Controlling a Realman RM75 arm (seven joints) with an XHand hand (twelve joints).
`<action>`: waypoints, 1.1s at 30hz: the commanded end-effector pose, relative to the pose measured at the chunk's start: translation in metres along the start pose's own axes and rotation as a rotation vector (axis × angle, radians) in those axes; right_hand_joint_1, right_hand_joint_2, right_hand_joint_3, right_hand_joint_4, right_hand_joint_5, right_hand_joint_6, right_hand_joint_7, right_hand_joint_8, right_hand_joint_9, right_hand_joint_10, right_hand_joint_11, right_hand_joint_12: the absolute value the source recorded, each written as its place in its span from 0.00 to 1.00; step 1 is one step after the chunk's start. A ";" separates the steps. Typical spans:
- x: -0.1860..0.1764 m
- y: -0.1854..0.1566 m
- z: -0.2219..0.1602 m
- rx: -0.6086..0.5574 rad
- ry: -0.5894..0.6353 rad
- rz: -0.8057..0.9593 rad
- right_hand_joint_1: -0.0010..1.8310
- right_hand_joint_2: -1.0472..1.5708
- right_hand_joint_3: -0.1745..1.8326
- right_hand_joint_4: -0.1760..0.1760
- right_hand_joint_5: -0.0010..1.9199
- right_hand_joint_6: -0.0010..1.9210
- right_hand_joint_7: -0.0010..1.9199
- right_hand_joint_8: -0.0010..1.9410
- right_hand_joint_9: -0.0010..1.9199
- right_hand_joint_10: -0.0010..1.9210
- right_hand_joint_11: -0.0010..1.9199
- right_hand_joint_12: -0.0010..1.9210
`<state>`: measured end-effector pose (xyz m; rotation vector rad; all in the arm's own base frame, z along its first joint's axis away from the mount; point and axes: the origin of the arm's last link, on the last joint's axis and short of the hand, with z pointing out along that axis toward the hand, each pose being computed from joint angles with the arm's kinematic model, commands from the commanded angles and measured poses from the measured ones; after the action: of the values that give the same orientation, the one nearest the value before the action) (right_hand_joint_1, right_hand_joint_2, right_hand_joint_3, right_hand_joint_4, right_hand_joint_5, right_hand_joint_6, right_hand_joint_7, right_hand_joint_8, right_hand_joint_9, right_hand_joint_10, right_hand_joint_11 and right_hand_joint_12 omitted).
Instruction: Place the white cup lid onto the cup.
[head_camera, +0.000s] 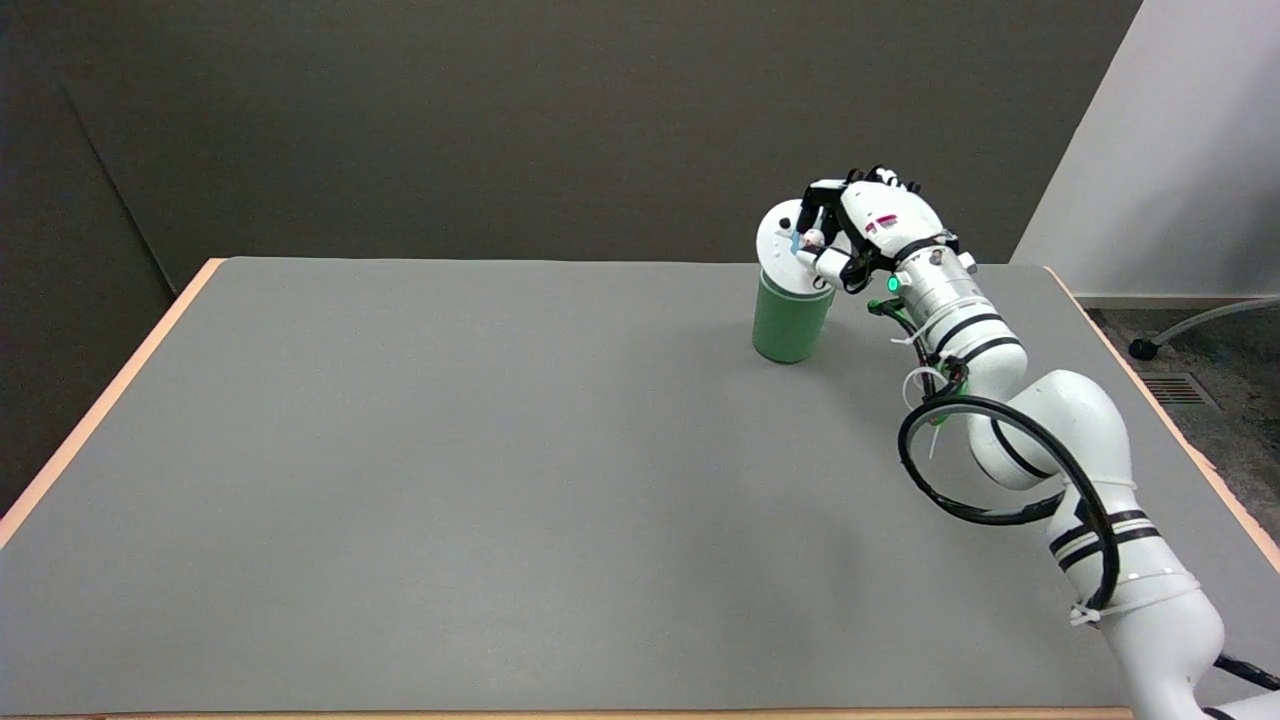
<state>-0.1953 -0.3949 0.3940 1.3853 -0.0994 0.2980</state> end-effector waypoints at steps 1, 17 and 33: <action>-0.001 0.005 0.011 -0.013 -0.009 -0.007 0.62 0.86 0.14 0.62 0.37 0.72 0.37 0.73 0.24 0.59 0.00 0.79; 0.003 0.008 -0.002 -0.025 0.006 -0.003 0.62 0.86 0.14 0.62 0.37 0.71 0.38 0.72 0.24 0.59 0.00 0.78; -0.005 0.001 -0.017 -0.029 -0.009 0.014 0.62 0.86 0.15 0.62 0.37 0.72 0.38 0.73 0.25 0.59 0.00 0.78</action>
<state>-0.1962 -0.3890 0.3987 1.3605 -0.1007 0.2959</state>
